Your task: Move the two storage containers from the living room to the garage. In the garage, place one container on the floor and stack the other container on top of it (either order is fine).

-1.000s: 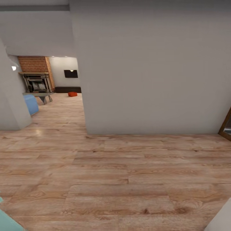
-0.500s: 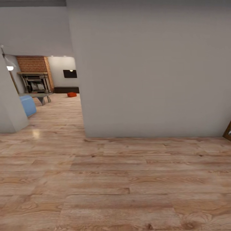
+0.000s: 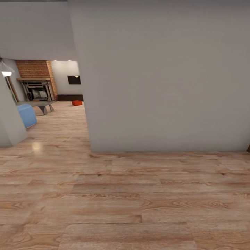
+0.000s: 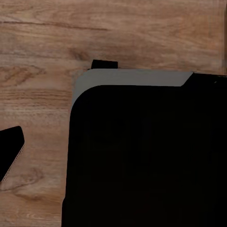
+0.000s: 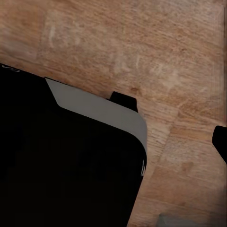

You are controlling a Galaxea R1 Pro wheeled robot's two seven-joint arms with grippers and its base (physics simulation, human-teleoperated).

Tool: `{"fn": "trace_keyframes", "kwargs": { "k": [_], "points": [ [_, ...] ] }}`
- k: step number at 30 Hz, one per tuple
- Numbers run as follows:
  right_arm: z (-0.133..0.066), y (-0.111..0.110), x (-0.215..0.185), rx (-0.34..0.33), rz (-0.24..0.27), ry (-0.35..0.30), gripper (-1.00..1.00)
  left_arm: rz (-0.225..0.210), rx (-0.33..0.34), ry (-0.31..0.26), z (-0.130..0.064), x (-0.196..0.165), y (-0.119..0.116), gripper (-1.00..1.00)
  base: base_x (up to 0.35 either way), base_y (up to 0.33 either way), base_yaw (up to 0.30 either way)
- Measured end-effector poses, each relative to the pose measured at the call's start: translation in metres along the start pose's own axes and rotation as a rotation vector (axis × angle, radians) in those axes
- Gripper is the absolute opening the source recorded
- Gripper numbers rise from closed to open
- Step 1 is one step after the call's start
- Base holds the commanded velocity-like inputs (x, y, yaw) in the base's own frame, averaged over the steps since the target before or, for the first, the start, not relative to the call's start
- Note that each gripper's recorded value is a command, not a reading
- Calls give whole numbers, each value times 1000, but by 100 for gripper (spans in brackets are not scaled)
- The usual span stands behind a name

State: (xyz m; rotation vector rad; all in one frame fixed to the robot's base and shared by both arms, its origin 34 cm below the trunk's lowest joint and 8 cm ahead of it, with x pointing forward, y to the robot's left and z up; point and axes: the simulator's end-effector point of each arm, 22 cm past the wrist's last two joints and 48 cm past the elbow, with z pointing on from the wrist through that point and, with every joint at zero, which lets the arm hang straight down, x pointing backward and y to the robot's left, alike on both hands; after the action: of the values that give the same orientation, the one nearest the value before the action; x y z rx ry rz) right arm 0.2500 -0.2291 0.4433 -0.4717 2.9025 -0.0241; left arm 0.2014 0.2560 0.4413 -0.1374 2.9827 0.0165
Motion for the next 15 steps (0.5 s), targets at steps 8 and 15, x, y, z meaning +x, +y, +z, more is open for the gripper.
{"fn": "trace_keyframes", "kwargs": {
  "k": [8,15],
  "points": [
    [0,0,0,1,12,3,100,0,0,0,0,0,0,100,323,0,0],
    [0,1,0,0,11,0,100,0,0,0,0,0,0,100,323,0,0]
  ]
}}
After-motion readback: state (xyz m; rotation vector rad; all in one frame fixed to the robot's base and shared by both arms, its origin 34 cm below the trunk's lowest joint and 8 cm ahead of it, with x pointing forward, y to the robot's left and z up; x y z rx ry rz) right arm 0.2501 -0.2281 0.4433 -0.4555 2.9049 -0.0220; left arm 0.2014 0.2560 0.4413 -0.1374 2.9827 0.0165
